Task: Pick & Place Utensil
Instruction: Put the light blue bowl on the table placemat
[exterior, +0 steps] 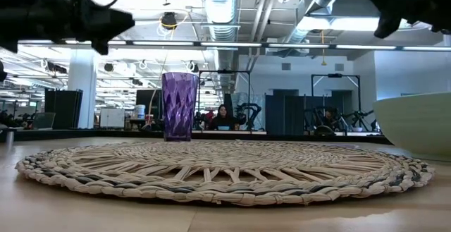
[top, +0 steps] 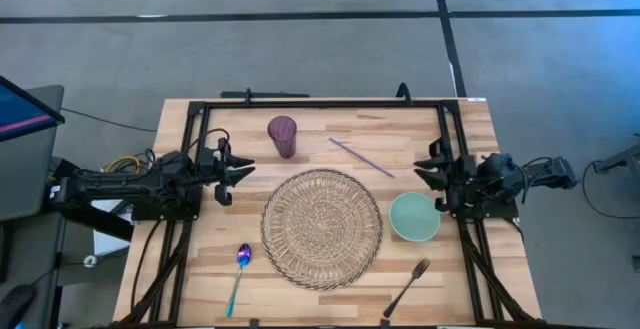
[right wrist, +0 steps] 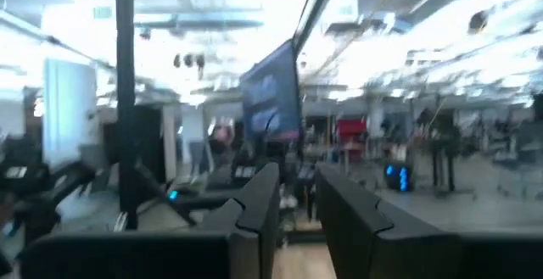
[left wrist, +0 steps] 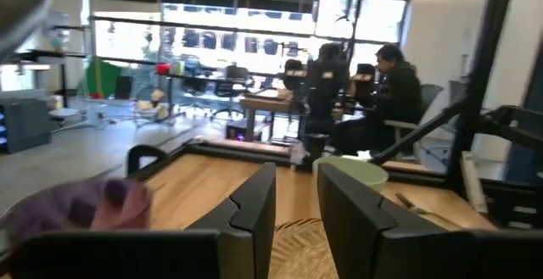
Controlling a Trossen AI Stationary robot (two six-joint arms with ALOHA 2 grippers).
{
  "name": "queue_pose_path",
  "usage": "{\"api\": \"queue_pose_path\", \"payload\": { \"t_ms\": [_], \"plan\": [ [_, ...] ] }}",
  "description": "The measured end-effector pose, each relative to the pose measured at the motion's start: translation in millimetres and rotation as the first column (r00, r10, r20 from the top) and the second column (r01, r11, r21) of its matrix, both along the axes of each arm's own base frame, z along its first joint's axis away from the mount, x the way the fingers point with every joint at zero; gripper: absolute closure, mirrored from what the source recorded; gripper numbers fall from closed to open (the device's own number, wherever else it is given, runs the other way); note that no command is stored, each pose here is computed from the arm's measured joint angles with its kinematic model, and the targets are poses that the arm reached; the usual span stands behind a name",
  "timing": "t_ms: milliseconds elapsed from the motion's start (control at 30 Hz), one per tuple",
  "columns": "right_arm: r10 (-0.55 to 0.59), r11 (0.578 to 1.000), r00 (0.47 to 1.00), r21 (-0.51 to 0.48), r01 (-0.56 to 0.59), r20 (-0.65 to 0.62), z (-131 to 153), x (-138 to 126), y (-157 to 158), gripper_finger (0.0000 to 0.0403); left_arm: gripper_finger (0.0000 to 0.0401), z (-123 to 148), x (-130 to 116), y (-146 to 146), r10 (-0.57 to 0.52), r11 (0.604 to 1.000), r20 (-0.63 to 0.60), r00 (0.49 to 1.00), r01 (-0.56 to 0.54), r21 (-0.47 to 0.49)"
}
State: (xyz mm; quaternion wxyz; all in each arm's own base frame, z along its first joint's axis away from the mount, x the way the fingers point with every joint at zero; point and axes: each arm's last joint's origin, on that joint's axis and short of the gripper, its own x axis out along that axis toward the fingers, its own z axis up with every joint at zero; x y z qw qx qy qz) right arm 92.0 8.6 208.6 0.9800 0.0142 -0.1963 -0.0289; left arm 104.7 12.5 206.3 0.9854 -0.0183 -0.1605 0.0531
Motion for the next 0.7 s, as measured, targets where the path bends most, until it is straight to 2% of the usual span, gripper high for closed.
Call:
{"api": "queue_pose_path", "payload": {
  "t_ms": [133, 200, 300, 367, 467, 600, 700],
  "plan": [
    [-0.003, 0.998, 0.999, 0.063, 0.006, -0.046, 18, 9, 1, 0.0328, 0.031, 25, 6, 1, 0.003, 1.0, 0.001, 1.0, -0.003, 0.014],
    [0.026, 0.998, 0.995, 0.051, -0.021, -0.101, 27, 19, 4, 0.0328, 0.031, 37, 11, 1, 0.009, 0.998, -0.007, 1.0, -0.009, 0.055],
    [0.077, 0.997, 0.974, 0.032, -0.072, -0.213, 47, 39, 11, 0.0328, 0.031, 57, 19, 2, 0.024, 0.994, -0.009, 1.0, -0.022, 0.111],
    [0.069, 0.997, 0.941, 0.041, -0.058, -0.331, 61, 50, 16, 0.0326, 0.031, 67, 23, 2, 0.037, 0.988, -0.008, 0.999, -0.035, 0.149],
    [0.027, 0.996, 0.855, 0.091, 0.023, -0.519, 82, 66, 22, 0.0319, 0.031, 74, 28, 3, 0.051, 0.981, -0.017, 0.999, -0.047, 0.19],
    [0.032, 0.978, 0.666, 0.161, 0.133, -0.745, 95, 92, 35, 0.0296, 0.031, 73, 32, 4, 0.058, 0.979, -0.04, 0.997, -0.049, 0.2],
    [0.098, 0.95, 0.536, 0.239, 0.201, -0.839, 101, 114, 48, 0.0269, 0.031, 73, 32, 4, 0.071, 0.979, -0.04, 0.997, -0.062, 0.195]
  ]
}}
